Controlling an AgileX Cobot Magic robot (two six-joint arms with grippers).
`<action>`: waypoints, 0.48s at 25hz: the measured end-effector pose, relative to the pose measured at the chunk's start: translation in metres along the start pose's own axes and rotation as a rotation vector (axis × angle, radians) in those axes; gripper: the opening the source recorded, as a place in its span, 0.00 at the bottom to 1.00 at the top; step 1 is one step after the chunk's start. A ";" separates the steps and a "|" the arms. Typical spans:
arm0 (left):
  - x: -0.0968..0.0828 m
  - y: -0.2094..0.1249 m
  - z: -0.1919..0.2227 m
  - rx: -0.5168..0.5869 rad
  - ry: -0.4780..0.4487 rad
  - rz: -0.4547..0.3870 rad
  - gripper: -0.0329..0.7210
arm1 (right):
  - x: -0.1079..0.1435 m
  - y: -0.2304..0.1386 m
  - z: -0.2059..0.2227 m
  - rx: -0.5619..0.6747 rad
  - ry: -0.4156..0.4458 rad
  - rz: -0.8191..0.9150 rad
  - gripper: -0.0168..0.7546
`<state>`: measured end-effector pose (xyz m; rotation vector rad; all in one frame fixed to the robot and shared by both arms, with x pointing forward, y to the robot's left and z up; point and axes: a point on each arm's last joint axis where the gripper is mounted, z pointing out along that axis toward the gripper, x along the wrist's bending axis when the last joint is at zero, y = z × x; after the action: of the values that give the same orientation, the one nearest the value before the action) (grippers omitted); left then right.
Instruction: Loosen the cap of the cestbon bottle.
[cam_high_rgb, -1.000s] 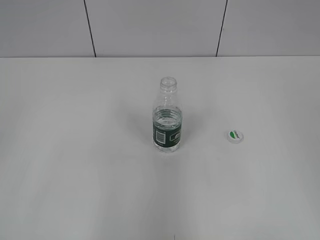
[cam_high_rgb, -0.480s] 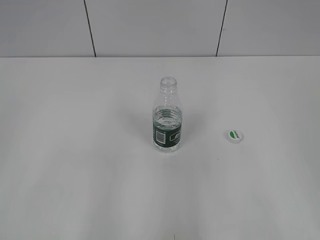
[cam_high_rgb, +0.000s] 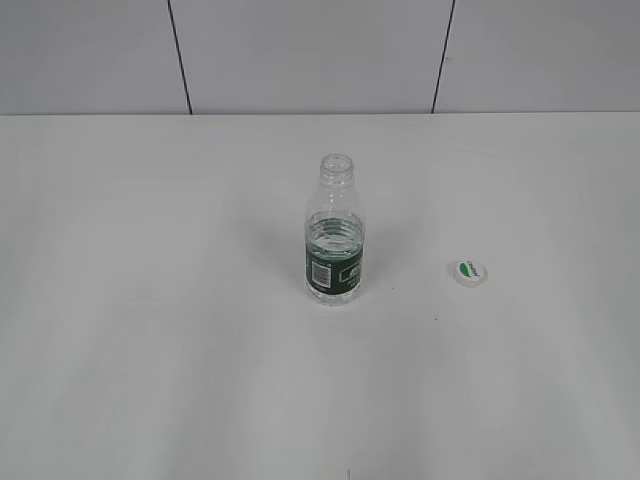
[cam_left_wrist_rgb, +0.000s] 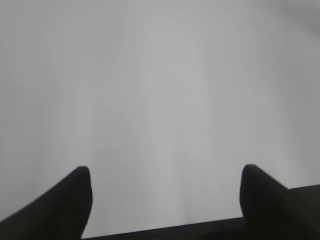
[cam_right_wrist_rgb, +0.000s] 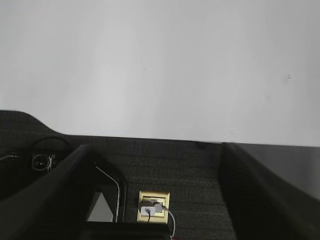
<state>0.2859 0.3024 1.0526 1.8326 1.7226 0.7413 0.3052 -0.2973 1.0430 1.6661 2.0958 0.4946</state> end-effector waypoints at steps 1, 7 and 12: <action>0.000 -0.001 -0.002 -0.017 0.000 -0.001 0.77 | 0.000 -0.001 0.000 -0.014 -0.003 0.000 0.78; 0.001 -0.012 -0.019 -0.137 0.002 -0.006 0.76 | 0.002 -0.003 -0.003 -0.066 -0.006 0.004 0.78; 0.001 -0.021 -0.029 -0.224 0.004 -0.010 0.75 | 0.004 -0.010 -0.013 -0.143 -0.021 0.002 0.78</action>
<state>0.2505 0.3046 1.0591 1.6707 1.5797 0.8954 0.2889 -0.2958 1.0483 1.5860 1.9938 0.6100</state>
